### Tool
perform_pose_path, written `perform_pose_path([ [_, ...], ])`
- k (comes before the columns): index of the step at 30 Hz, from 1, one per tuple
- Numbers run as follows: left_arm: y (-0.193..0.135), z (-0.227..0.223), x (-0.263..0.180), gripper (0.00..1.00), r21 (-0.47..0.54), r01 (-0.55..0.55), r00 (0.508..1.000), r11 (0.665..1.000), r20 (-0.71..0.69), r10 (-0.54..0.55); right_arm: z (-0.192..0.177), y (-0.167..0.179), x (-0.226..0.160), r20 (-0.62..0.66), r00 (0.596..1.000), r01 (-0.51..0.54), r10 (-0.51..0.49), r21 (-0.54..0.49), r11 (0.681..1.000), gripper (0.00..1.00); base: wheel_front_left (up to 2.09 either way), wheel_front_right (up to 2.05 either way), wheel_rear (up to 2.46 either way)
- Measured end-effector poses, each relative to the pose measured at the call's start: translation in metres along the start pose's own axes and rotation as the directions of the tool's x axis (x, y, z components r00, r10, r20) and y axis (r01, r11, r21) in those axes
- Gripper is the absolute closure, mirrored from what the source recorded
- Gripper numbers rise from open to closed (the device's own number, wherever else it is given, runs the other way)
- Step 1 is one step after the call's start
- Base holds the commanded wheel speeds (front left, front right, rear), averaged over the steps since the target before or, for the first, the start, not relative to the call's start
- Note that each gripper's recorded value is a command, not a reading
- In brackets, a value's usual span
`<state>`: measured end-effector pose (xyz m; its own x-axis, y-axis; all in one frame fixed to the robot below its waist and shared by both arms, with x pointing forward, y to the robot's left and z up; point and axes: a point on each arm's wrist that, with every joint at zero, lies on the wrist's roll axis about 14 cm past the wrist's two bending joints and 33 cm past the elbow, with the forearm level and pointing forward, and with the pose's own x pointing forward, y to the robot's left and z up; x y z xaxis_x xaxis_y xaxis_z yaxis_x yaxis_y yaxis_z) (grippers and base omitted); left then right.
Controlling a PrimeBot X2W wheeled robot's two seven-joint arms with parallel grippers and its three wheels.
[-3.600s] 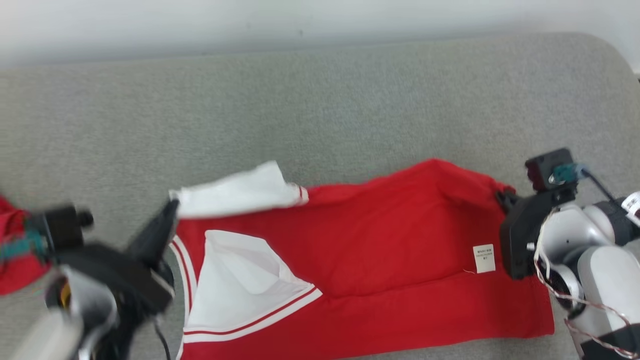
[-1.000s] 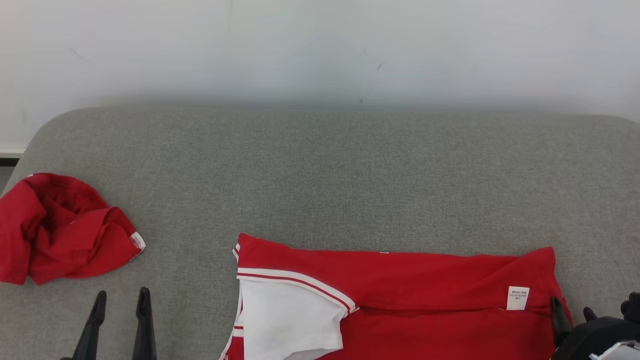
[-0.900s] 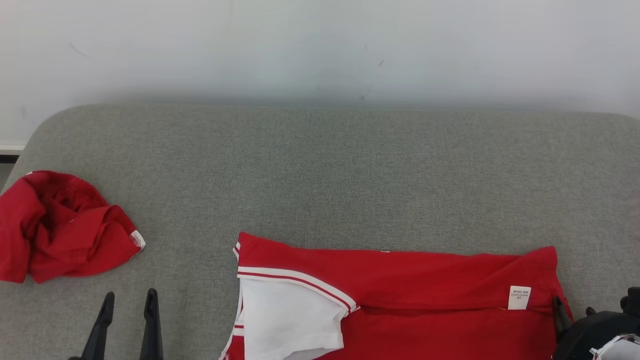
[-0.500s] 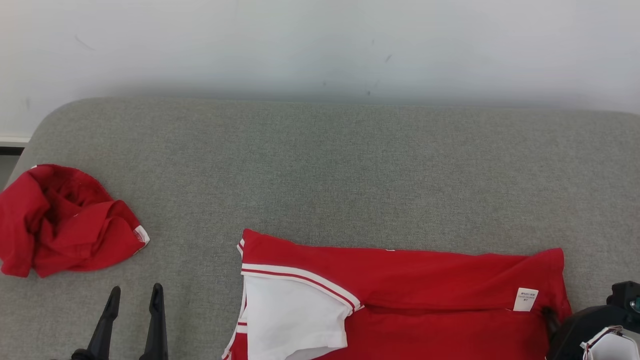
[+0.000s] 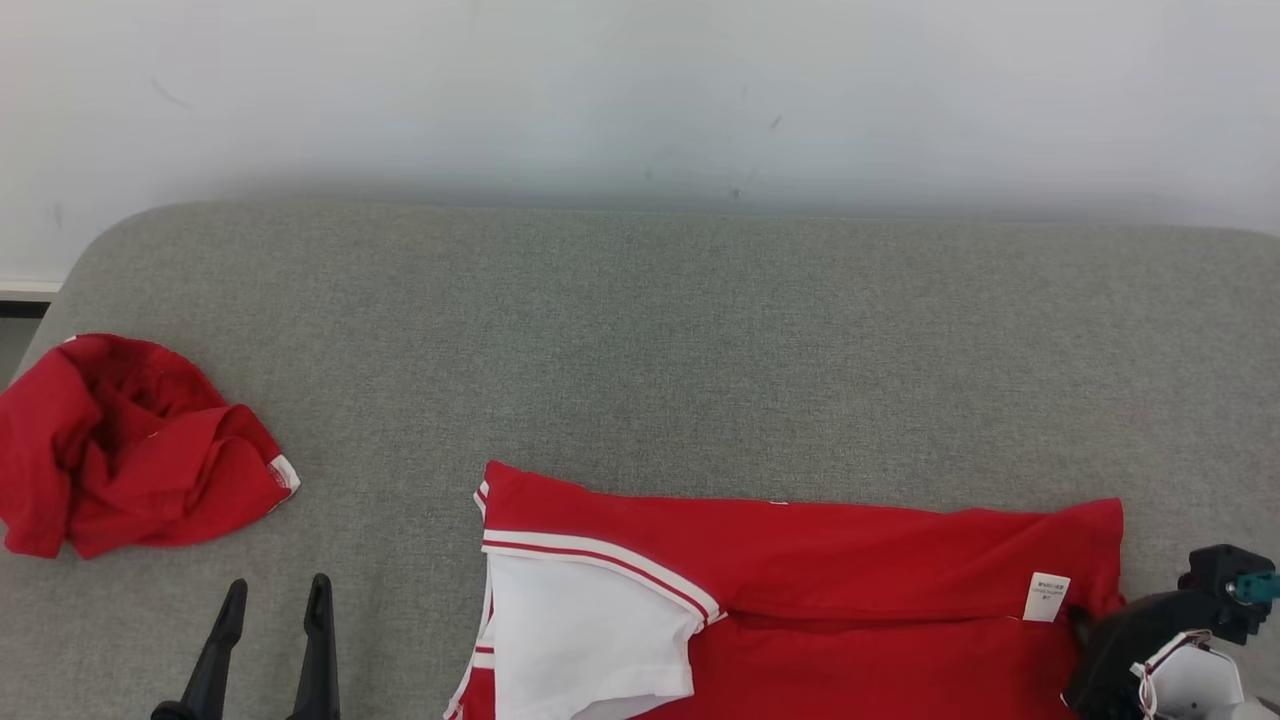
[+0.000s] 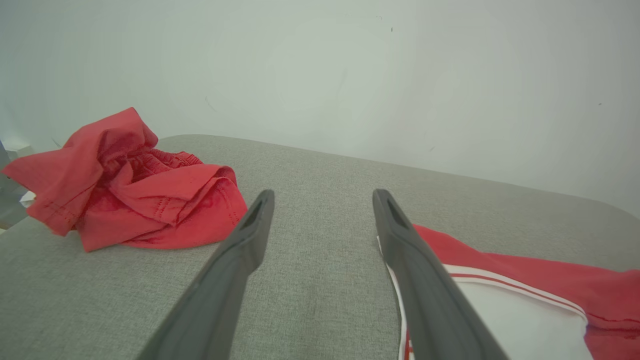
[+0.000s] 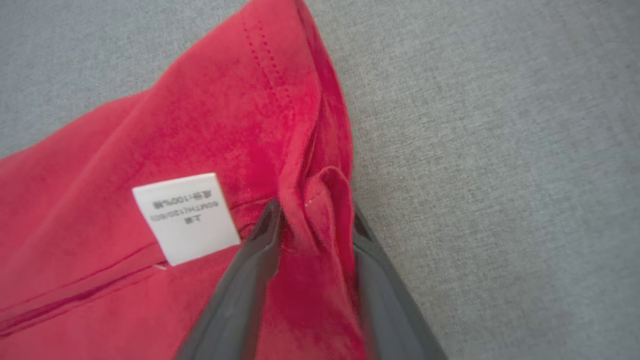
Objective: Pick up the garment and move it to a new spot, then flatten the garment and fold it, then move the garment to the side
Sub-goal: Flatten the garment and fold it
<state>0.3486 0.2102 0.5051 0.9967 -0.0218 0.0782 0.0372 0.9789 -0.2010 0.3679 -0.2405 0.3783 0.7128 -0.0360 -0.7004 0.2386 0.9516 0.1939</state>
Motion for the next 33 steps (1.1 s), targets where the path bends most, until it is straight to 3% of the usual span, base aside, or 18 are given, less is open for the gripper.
perform_pose_path([
  [1, 0.0, 0.0, 0.0, 0.0, 0.0, 0.001, 1.0, 1.0, -0.001, -0.001, 0.001, 0.001, 0.001, -0.001, 1.0, -0.002, 0.002, 0.0, 1.0, 0.65, 0.0, 0.0, 0.0],
  [3, -0.001, -0.001, 0.0, 0.0, 0.0, 0.004, 1.0, 1.0, -0.005, -0.004, 0.001, 0.002, 0.003, -0.007, 1.0, -0.001, 0.001, -0.004, 1.0, 1.0, 0.0, 0.0, 0.0],
  [10, -0.002, -0.003, 0.0, 0.0, -0.001, 0.006, 1.0, 1.0, -0.011, -0.006, 0.005, -0.005, 0.005, 0.018, 1.0, 0.016, -0.017, 0.036, 0.999, 1.0, 0.0, 0.0, 0.0],
  [14, -0.002, -0.003, 0.001, 0.0, -0.003, 0.007, 1.0, 1.0, -0.008, -0.007, 0.018, -0.033, -0.003, 0.084, 0.992, 0.082, -0.09, 0.099, 0.992, 1.0, 0.0, 0.0, 0.0],
  [20, -0.008, -0.005, 0.002, 0.0, -0.014, 0.017, 1.0, 1.0, -0.012, -0.017, 0.038, -0.084, -0.027, 0.171, 0.958, 0.195, -0.229, 0.197, 0.961, 1.0, 0.0, 0.0, 0.0],
  [26, -0.013, -0.006, 0.007, 0.0, -0.018, 0.033, 0.999, 0.999, -0.01, -0.033, 0.058, -0.115, -0.053, 0.244, 0.914, 0.274, -0.324, 0.217, 0.937, 1.0, 0.0, 0.0, 0.0],
  [30, -0.018, -0.007, 0.01, 0.0, -0.022, 0.048, 0.999, 0.999, -0.014, -0.048, 0.067, -0.109, -0.058, 0.264, 0.914, 0.265, -0.309, 0.189, 0.946, 1.0, 0.0, 0.0, 0.0],
  [33, -0.022, -0.009, 0.011, 0.0, -0.027, 0.058, 0.998, 0.998, -0.018, -0.058, 0.066, -0.088, -0.053, 0.251, 0.938, 0.204, -0.239, 0.155, 0.967, 1.0, 0.0, 0.0, 0.0],
])
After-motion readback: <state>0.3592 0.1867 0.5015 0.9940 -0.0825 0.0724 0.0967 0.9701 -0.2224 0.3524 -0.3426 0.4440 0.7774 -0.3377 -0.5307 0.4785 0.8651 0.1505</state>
